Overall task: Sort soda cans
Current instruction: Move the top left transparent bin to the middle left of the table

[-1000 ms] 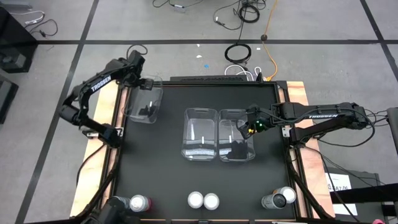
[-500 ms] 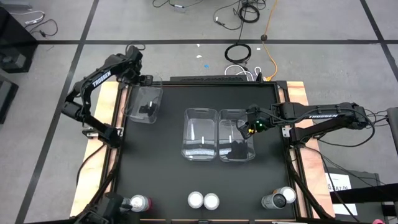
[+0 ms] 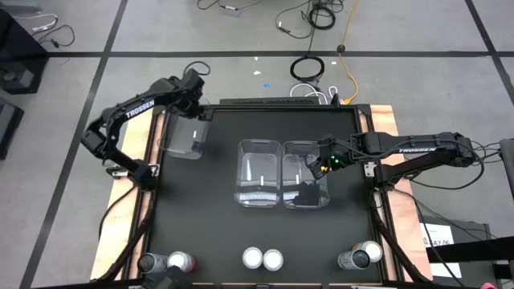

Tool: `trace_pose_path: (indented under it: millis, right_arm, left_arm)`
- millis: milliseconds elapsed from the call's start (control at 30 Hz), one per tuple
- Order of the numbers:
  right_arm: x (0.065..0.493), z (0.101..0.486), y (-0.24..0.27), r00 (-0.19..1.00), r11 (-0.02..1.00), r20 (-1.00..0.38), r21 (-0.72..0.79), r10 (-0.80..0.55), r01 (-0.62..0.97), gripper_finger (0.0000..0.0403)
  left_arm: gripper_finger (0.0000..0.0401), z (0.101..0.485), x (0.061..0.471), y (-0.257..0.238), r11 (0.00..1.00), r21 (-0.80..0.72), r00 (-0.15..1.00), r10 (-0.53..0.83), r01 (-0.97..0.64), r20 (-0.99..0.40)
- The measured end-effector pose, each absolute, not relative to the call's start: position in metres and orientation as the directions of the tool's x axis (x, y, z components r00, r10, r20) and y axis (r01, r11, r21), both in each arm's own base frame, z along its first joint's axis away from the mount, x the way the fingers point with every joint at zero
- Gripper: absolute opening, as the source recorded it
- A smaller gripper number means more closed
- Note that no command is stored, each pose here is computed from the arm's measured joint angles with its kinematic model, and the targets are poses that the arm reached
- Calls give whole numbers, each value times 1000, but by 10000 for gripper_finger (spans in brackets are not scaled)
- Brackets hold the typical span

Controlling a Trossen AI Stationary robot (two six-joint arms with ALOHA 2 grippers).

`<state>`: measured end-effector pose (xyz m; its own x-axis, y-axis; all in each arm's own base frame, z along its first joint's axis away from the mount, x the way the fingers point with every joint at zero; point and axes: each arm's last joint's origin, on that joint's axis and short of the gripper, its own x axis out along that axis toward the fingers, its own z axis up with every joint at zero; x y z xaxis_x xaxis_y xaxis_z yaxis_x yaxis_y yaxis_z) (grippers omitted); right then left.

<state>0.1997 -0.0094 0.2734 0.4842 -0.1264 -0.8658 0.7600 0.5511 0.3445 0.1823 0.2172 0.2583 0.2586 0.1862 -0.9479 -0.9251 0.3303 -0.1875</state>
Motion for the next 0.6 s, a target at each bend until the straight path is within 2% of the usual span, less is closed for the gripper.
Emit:
trace_pose_path:
  millis: [300,500,600]
  right_arm:
    - [200,273,-9,484,570,-866,337,-125,750,70]
    - [200,273,-9,484,577,-867,336,-121,744,70]
    - [200,273,-9,484,578,-867,336,-119,744,70]
  left_arm:
    - [207,241,212,202,344,-149,207,137,-927,-969]
    - [206,223,219,200,314,-56,93,102,-948,-990]
    - [188,219,218,200,309,-24,55,92,-951,-994]
